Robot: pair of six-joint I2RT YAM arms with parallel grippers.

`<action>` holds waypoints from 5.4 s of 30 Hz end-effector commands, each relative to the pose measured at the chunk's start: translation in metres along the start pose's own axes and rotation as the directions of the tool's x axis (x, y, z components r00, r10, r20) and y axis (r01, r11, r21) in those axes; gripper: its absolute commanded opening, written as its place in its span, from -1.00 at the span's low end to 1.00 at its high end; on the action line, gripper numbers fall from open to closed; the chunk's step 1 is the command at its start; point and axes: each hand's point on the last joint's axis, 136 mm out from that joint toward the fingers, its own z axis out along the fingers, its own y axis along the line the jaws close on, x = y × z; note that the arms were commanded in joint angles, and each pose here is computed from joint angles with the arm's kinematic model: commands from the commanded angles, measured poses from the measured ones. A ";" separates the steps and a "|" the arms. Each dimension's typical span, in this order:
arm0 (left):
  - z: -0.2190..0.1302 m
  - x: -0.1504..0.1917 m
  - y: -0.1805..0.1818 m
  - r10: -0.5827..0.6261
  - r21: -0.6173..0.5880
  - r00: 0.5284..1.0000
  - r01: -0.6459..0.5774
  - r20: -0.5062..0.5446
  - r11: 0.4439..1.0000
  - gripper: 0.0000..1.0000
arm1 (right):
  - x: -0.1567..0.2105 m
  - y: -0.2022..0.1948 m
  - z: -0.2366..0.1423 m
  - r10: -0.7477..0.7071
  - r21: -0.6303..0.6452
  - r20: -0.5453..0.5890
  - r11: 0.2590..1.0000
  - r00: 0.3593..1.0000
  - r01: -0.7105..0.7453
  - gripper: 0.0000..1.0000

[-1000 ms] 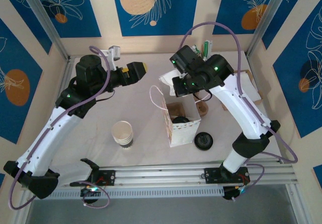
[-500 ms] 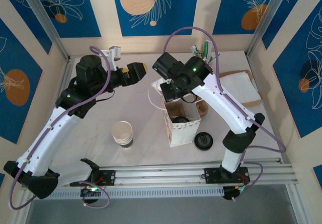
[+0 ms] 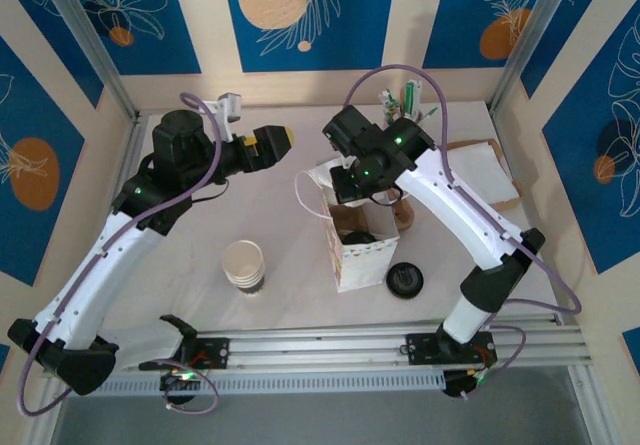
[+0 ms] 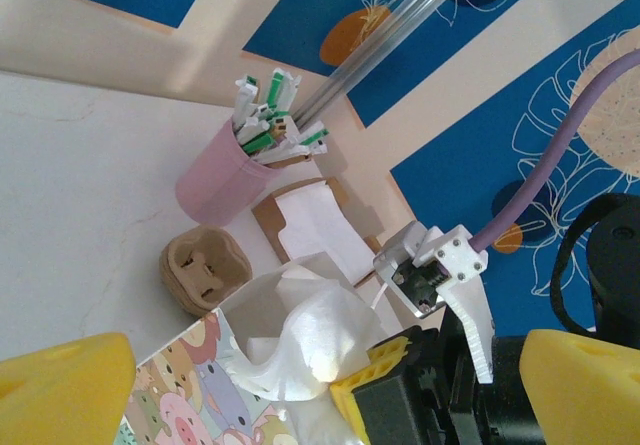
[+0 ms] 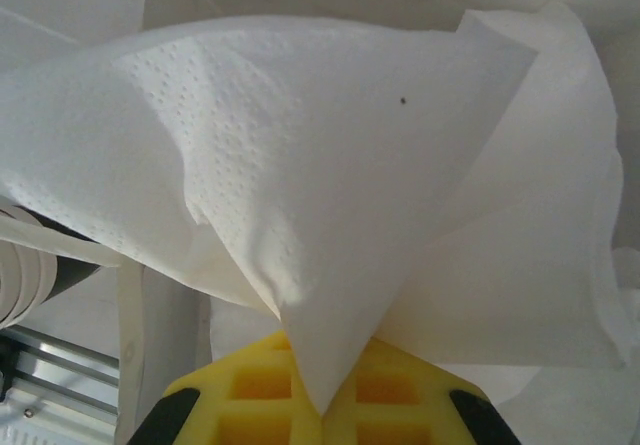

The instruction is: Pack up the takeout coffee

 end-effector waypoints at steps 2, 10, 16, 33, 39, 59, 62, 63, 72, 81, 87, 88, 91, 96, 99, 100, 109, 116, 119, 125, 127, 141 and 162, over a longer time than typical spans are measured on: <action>0.001 -0.001 0.000 0.014 0.019 1.000 -0.014 0.000 1.000 0.97 | -0.001 0.000 -0.006 0.018 -0.048 0.020 0.999 1.000 -0.017 -1.00; 0.003 0.002 0.003 0.010 0.012 1.000 -0.010 -0.006 1.000 0.97 | 0.005 -0.009 0.014 0.043 -0.026 -0.034 0.999 0.998 -0.044 -1.00; 0.001 0.002 0.005 0.008 0.004 1.000 -0.008 -0.003 1.000 0.98 | 0.008 -0.010 0.026 0.039 -0.010 -0.067 0.999 0.997 -0.040 -1.00; 0.003 0.004 0.008 0.004 0.005 1.000 -0.004 -0.011 1.000 0.98 | 0.019 -0.009 0.063 0.030 0.020 -0.133 0.999 0.991 -0.027 -1.00; 0.004 0.005 0.008 -0.001 0.006 1.000 0.001 -0.015 1.000 0.98 | 0.021 -0.010 0.074 0.032 0.023 -0.149 0.999 0.988 -0.029 -1.00; 0.004 0.010 0.013 -0.007 0.000 1.000 0.007 -0.026 1.000 0.98 | 0.029 -0.017 0.108 0.063 0.024 -0.202 0.998 0.977 -0.059 -0.94; 0.005 0.011 0.015 -0.007 -0.001 1.000 0.007 -0.025 1.000 0.98 | 0.032 -0.017 0.115 0.065 0.027 -0.215 0.998 0.974 -0.061 -0.93; 0.006 0.011 0.015 -0.007 0.002 1.000 0.007 -0.026 1.000 0.98 | 0.032 -0.017 0.116 0.065 0.027 -0.217 0.998 0.974 -0.061 -0.92; 0.007 0.011 0.015 -0.016 0.006 0.999 0.016 -0.030 1.000 0.98 | 0.029 -0.019 0.119 0.080 0.021 -0.207 0.997 0.975 -0.078 -0.68; 0.006 0.011 0.015 -0.019 0.000 0.999 0.019 -0.030 1.000 0.98 | 0.019 -0.018 0.088 0.080 0.001 -0.142 0.997 0.987 -0.081 -0.32; 0.007 0.011 0.016 -0.023 -0.001 0.999 0.023 -0.032 1.000 0.98 | 0.015 -0.018 0.069 0.077 -0.009 -0.109 0.997 0.991 -0.079 0.00; 0.007 0.011 0.016 -0.023 -0.001 0.999 0.023 -0.032 1.000 0.99 | 0.014 -0.018 0.066 0.076 -0.011 -0.101 0.997 0.992 -0.078 0.05; 0.007 0.011 0.016 -0.023 -0.002 0.999 0.023 -0.033 1.000 0.99 | 0.011 -0.017 0.053 0.074 -0.026 -0.073 0.997 0.995 -0.076 0.16; 0.007 0.011 0.016 -0.019 -0.002 0.999 0.019 -0.032 1.000 0.98 | 0.006 -0.012 0.028 0.068 -0.075 -0.014 0.995 0.998 -0.069 0.43; 0.006 0.009 0.015 -0.015 -0.004 1.000 0.015 -0.027 1.000 0.99 | 0.002 -0.008 0.010 0.068 -0.121 0.036 0.991 0.997 -0.064 0.55; 0.006 0.009 0.015 -0.013 -0.006 1.000 0.013 -0.028 1.000 0.99 | 0.001 -0.006 0.004 0.067 -0.135 0.054 0.989 0.996 -0.060 0.58; -0.003 0.000 0.012 0.024 -0.026 1.000 -0.023 0.005 0.999 1.00 | -0.007 -0.005 -0.046 0.073 -0.221 0.215 0.975 0.974 -0.025 0.80; -0.010 -0.006 0.009 0.059 -0.039 0.998 -0.058 0.029 0.998 1.00 | -0.010 -0.007 -0.076 0.074 -0.264 0.345 0.964 0.936 0.022 0.99; -0.017 -0.009 0.010 0.082 -0.058 0.995 -0.079 0.049 0.995 1.00 | -0.011 -0.010 -0.091 0.077 -0.272 0.417 0.961 0.906 0.043 0.99; -0.040 -0.014 0.015 0.144 -0.127 0.984 -0.131 0.102 0.983 1.00 | -0.005 -0.026 -0.123 0.085 -0.259 0.577 0.962 0.813 0.084 0.99; -0.049 -0.015 0.019 0.167 -0.162 0.979 -0.146 0.120 0.976 1.00 | -0.002 -0.033 -0.132 0.084 -0.243 0.625 0.966 0.776 0.091 0.98; -0.090 -0.002 0.069 0.226 -0.420 0.964 -0.149 0.138 0.895 1.00 | 0.022 -0.101 -0.127 0.103 -0.075 0.742 0.995 0.663 -0.071 0.99; -0.104 0.018 0.238 0.295 -0.788 0.943 -0.062 0.155 0.612 1.00 | 0.043 -0.237 -0.020 0.346 -0.118 0.792 0.895 0.504 -0.430 0.99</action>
